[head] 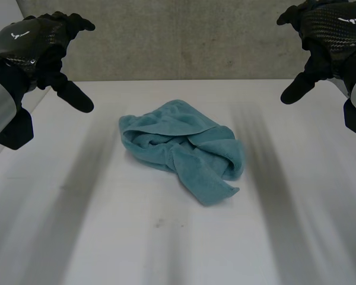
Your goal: Fold the laundry
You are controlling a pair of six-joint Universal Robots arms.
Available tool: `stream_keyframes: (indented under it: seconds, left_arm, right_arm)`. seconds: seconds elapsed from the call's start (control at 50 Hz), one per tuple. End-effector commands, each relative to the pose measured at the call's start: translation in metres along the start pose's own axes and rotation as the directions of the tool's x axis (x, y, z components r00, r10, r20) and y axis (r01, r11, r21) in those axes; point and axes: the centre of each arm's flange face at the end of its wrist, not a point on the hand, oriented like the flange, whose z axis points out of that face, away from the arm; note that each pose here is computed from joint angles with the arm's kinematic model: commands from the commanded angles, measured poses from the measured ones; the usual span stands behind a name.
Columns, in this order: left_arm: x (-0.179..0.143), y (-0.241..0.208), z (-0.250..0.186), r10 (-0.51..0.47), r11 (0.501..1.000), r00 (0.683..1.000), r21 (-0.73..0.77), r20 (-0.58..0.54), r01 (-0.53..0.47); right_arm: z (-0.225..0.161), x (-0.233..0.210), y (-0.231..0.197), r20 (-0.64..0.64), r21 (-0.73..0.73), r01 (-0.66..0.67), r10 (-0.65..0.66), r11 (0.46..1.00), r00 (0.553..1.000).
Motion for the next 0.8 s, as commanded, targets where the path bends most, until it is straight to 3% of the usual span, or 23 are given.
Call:
stream_keyframes:
  seconds: [0.02, 0.12, 0.2, 0.24, 0.26, 0.3, 0.44, 0.48, 0.54, 0.58, 0.6, 0.64, 0.7, 0.74, 0.76, 0.8]
  left_arm:
    - [0.0, 0.005, 0.007, 0.002, 1.0, 1.0, 0.009, 0.001, -0.002]
    - [-0.001, 0.019, 0.022, 0.01, 0.999, 1.0, 0.034, 0.001, -0.01]
    - [-0.002, 0.037, 0.043, 0.023, 0.998, 1.0, 0.058, 0.0, -0.023]
    - [-0.001, 0.045, 0.05, 0.041, 0.998, 0.999, 0.052, -0.001, -0.041]
    - [-0.001, 0.054, 0.056, 0.062, 0.997, 0.998, 0.043, -0.002, -0.062]
    - [-0.002, 0.063, 0.063, 0.09, 0.995, 0.996, 0.032, -0.005, -0.089]
    - [0.007, 0.111, 0.086, 0.212, 0.975, 0.97, -0.046, -0.119, -0.218]
    - [0.012, 0.132, 0.093, 0.278, 0.954, 0.941, -0.057, -0.192, -0.293]
    - [0.014, 0.142, 0.095, 0.308, 0.943, 0.924, -0.058, -0.227, -0.328]
    - [0.017, 0.159, 0.097, 0.364, 0.917, 0.884, -0.053, -0.293, -0.395]
    - [0.017, 0.159, 0.097, 0.364, 0.917, 0.884, -0.053, -0.293, -0.395]
    - [0.022, 0.172, 0.098, 0.414, 0.891, 0.837, -0.029, -0.358, -0.454]
    - [0.024, 0.179, 0.098, 0.432, 0.879, 0.812, -0.02, -0.391, -0.477]
    - [0.027, 0.192, 0.097, 0.464, 0.856, 0.768, -0.002, -0.441, -0.517]
    - [0.027, 0.192, 0.097, 0.464, 0.856, 0.768, -0.002, -0.442, -0.518]
    - [0.029, 0.203, 0.099, 0.5, 0.829, 0.731, 0.012, -0.465, -0.559]
  right_arm:
    - [0.003, -0.007, 0.008, 0.068, -0.017, 0.038, -0.037, 0.999, 0.997]
    - [0.012, -0.014, 0.034, 0.117, -0.094, 0.119, -0.108, 0.988, 0.987]
    - [0.017, -0.021, 0.052, 0.141, -0.15, 0.1, -0.079, 0.984, 0.987]
    - [0.018, -0.043, 0.074, 0.181, -0.228, -0.006, 0.048, 0.974, 0.982]
    - [0.018, -0.043, 0.074, 0.181, -0.228, -0.007, 0.049, 0.974, 0.982]
    - [0.023, -0.055, 0.099, 0.155, -0.329, -0.17, 0.231, 0.929, 0.961]
    - [0.03, -0.071, 0.138, 0.07, -0.459, -0.34, 0.414, 0.821, 0.907]
    - [0.029, -0.078, 0.148, 0.071, -0.487, -0.332, 0.416, 0.808, 0.907]
    - [0.022, -0.1, 0.164, 0.085, -0.521, -0.298, 0.396, 0.8, 0.914]
    - [0.022, -0.107, 0.171, 0.074, -0.518, -0.285, 0.375, 0.806, 0.924]
    - [0.023, -0.115, 0.178, 0.06, -0.508, -0.274, 0.351, 0.817, 0.935]
    - [0.026, -0.118, 0.185, 0.034, -0.49, -0.268, 0.325, 0.829, 0.945]
    - [0.035, -0.118, 0.196, -0.016, -0.473, -0.252, 0.278, 0.845, 0.961]
    - [0.037, -0.119, 0.201, -0.021, -0.472, -0.235, 0.256, 0.849, 0.966]
    - [0.038, -0.119, 0.204, -0.015, -0.473, -0.217, 0.239, 0.854, 0.971]
    - [0.038, -0.12, 0.208, -0.01, -0.48, -0.201, 0.224, 0.854, 0.975]
